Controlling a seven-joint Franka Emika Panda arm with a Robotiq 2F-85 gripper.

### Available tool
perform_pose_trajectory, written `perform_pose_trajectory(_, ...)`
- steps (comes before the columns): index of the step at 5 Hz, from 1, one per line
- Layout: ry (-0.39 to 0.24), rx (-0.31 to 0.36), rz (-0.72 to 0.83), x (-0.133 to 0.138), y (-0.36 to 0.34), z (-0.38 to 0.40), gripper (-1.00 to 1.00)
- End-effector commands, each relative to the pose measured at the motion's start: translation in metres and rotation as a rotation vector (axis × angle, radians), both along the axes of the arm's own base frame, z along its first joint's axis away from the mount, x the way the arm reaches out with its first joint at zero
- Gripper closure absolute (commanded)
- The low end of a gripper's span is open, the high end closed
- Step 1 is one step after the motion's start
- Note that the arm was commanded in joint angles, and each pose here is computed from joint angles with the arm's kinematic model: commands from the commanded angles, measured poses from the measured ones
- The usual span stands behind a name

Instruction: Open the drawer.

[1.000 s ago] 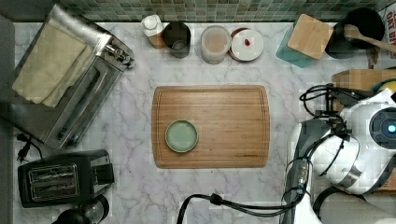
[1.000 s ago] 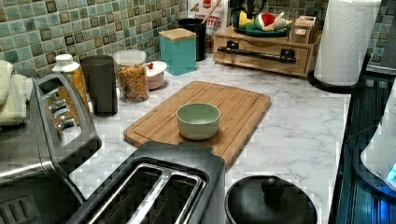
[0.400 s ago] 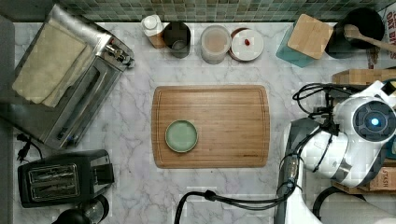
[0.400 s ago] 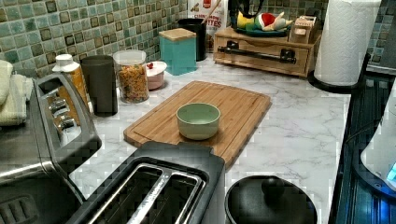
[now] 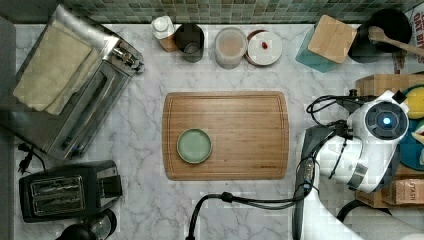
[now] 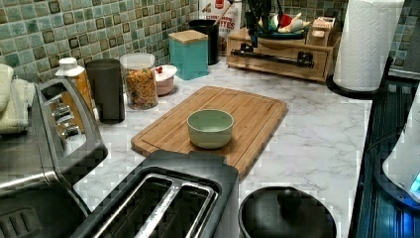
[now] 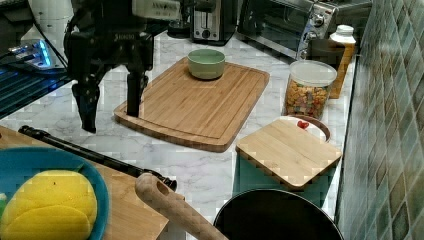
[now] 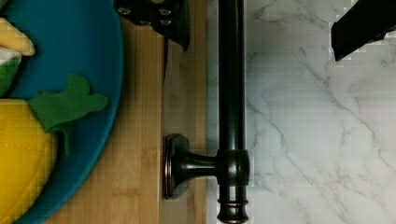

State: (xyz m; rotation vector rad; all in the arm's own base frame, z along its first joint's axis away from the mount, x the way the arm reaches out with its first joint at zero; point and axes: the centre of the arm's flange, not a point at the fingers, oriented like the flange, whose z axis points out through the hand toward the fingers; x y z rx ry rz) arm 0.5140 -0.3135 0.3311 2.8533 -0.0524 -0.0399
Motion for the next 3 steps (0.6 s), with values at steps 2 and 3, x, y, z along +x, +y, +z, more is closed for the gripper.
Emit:
perform_pose_trajectory(2, -0.025, -0.015, -0.028, -0.007, -0.021, -0.042, -1.00)
perform_pose_trajectory(3, -0.018, -0.002, -0.022, -0.003, -0.022, -0.060, -1.00)
